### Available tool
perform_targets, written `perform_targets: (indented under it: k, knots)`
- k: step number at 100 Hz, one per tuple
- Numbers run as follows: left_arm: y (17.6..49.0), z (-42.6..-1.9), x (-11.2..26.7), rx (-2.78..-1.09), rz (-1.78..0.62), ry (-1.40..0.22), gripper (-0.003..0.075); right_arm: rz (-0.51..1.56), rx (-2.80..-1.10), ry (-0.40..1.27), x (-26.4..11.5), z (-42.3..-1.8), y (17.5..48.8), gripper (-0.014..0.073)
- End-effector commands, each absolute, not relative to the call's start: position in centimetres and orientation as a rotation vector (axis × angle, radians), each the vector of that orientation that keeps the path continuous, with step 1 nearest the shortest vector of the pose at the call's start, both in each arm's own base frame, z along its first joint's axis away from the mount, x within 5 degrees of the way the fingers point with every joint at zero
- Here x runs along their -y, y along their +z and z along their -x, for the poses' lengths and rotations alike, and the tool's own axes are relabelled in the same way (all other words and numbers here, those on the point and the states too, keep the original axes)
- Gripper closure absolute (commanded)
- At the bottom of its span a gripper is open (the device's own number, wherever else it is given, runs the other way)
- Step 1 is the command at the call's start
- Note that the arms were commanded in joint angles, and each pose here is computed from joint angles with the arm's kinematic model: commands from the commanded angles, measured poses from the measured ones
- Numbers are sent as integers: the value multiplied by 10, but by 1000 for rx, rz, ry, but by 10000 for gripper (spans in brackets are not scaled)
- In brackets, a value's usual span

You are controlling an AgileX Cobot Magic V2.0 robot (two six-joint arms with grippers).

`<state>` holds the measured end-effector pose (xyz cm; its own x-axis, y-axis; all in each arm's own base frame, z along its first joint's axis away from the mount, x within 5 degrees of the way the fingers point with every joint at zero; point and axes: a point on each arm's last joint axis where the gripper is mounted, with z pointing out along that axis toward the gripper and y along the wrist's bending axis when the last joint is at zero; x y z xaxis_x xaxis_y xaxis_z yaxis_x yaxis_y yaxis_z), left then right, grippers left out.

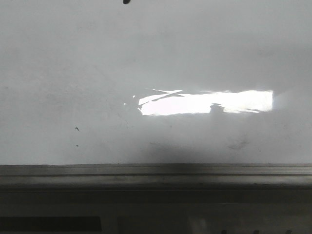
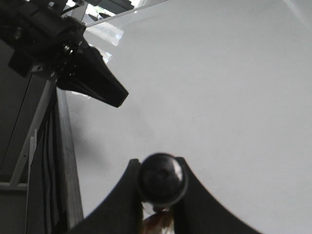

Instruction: Write number 7 on whiteboard

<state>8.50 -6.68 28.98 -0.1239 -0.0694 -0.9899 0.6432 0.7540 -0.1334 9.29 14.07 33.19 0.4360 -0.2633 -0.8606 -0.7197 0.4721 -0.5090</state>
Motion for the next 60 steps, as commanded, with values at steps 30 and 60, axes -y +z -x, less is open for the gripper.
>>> perform_targets:
  k: [30, 60]
  knots:
    - [299, -85, 68, -1571, -452, -685, 741, 931, -1073, 348, -127, -99, 356, 638]
    - [299, -85, 68, -1571, -452, -685, 741, 883, -1056, 311, -139, -121, 351, 638]
